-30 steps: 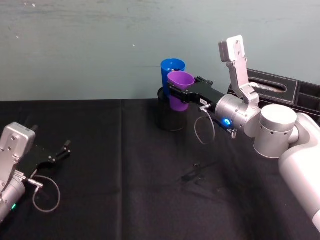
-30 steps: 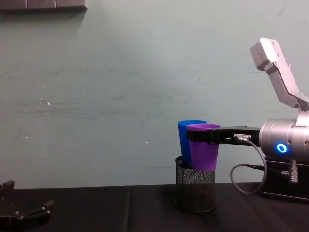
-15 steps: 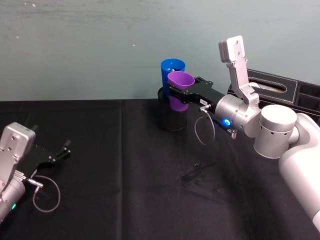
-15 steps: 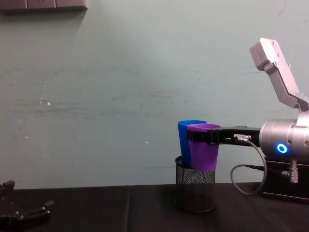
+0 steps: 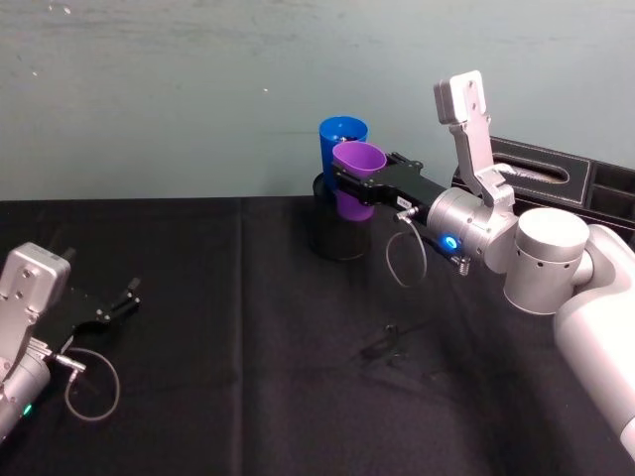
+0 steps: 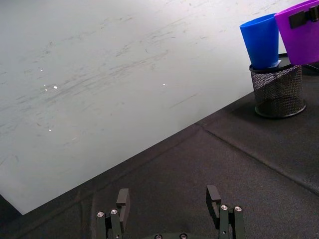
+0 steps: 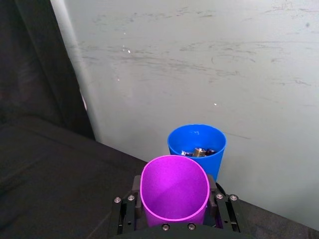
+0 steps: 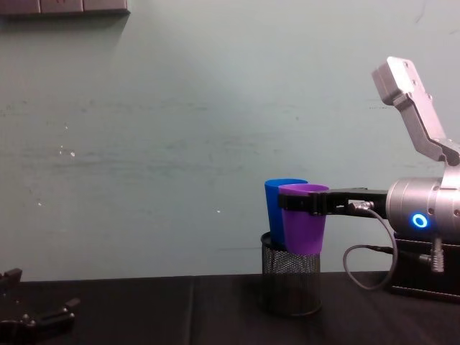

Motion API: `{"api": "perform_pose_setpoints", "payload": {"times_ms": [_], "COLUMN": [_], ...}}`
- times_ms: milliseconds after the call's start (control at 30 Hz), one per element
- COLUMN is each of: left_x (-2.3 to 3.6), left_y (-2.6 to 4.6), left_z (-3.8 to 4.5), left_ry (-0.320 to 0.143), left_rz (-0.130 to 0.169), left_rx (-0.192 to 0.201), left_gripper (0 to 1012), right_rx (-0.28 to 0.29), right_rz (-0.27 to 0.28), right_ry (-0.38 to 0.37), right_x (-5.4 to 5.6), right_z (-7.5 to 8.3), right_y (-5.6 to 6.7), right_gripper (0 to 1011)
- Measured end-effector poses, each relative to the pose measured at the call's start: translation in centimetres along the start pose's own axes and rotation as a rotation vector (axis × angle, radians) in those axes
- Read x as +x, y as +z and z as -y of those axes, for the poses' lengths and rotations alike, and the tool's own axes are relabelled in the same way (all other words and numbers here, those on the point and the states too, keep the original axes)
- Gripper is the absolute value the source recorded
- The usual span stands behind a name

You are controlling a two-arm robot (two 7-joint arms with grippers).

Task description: Pick up one cup with a gripper and tap it against the other cup.

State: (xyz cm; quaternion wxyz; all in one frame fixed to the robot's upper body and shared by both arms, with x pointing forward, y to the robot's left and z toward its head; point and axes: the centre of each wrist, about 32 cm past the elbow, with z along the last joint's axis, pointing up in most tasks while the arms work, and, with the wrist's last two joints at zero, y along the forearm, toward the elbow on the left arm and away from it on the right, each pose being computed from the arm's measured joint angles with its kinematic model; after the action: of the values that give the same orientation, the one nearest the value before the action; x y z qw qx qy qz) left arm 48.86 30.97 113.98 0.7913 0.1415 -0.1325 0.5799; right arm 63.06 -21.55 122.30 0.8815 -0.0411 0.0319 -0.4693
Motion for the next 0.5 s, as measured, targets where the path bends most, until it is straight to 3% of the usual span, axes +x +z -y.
{"api": "perform_pose_setpoints", "payload": {"times_ms": [500], "left_x": [0.0], "left_y": [0.0], "left_z": [0.0], "left_ry": [0.0], "left_rz": [0.0], "left_rx": [0.0], "left_gripper": [1000], "right_rx": [0.0], "right_rz": [0.0], "right_ry": [-0.001], "right_x": [0.02], "right_z": [0.0], "right_y": [0.01], "right_gripper": [715]}}
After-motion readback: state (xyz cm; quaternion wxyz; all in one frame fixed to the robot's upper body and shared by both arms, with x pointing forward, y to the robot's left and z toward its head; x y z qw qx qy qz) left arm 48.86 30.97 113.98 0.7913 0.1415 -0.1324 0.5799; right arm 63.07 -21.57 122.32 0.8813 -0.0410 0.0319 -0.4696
